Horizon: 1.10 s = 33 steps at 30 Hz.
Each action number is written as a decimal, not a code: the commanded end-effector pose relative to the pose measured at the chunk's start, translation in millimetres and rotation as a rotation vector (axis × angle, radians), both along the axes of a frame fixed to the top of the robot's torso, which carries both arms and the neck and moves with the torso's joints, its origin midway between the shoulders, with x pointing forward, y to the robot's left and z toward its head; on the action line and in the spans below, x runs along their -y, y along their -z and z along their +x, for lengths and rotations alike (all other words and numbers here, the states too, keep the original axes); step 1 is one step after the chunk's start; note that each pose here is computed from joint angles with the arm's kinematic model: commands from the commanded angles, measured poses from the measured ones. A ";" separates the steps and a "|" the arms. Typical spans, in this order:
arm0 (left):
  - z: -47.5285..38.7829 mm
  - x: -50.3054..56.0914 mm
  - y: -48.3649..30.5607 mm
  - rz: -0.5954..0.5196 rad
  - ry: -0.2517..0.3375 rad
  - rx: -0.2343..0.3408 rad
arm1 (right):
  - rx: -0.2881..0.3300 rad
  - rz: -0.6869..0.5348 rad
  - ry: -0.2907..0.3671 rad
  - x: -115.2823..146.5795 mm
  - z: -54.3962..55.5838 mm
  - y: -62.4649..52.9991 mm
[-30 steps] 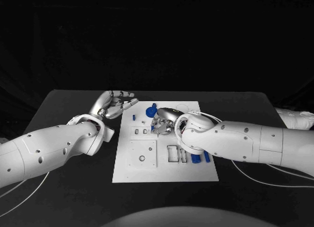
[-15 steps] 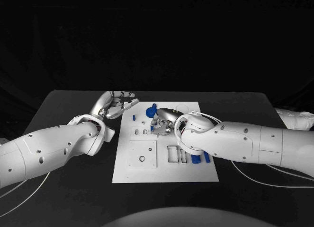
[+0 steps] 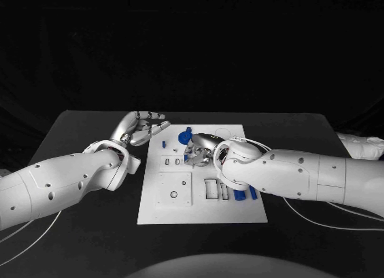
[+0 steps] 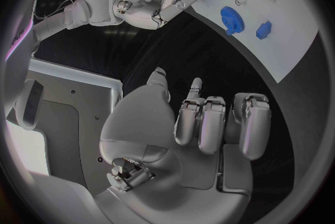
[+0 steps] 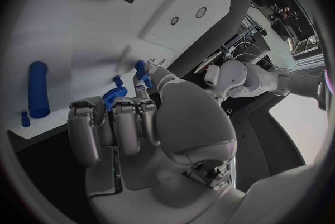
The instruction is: Assemble the parts on the task board
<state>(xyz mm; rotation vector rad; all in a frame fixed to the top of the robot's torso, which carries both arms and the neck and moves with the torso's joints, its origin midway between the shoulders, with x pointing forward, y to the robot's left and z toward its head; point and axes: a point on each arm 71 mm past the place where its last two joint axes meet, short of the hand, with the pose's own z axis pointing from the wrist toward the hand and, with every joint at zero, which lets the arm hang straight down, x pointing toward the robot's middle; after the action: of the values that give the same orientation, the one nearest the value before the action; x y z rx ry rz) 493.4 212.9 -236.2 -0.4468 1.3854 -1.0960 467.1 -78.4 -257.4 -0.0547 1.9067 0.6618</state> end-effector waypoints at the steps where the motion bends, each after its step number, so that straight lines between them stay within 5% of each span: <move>1: -0.5 2.8 -1.0 -0.003 0.017 0.008 | 0.001 -0.029 -0.027 -1.3 -1.6 1.1; 27: -0.7 1.7 -1.1 -0.003 0.016 0.007 | 0.022 -0.025 -0.009 1.7 -1.3 0.5; 33: -0.8 1.7 -1.0 -0.003 0.019 0.007 | 0.071 0.032 0.005 6.7 -1.0 -4.5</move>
<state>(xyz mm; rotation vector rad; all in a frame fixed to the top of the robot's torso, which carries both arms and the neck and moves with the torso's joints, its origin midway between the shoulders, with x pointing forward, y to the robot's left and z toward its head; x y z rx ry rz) 493.2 213.5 -236.2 -0.4471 1.3856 -1.0954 465.8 -84.8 -257.3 -0.0652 1.8911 0.6481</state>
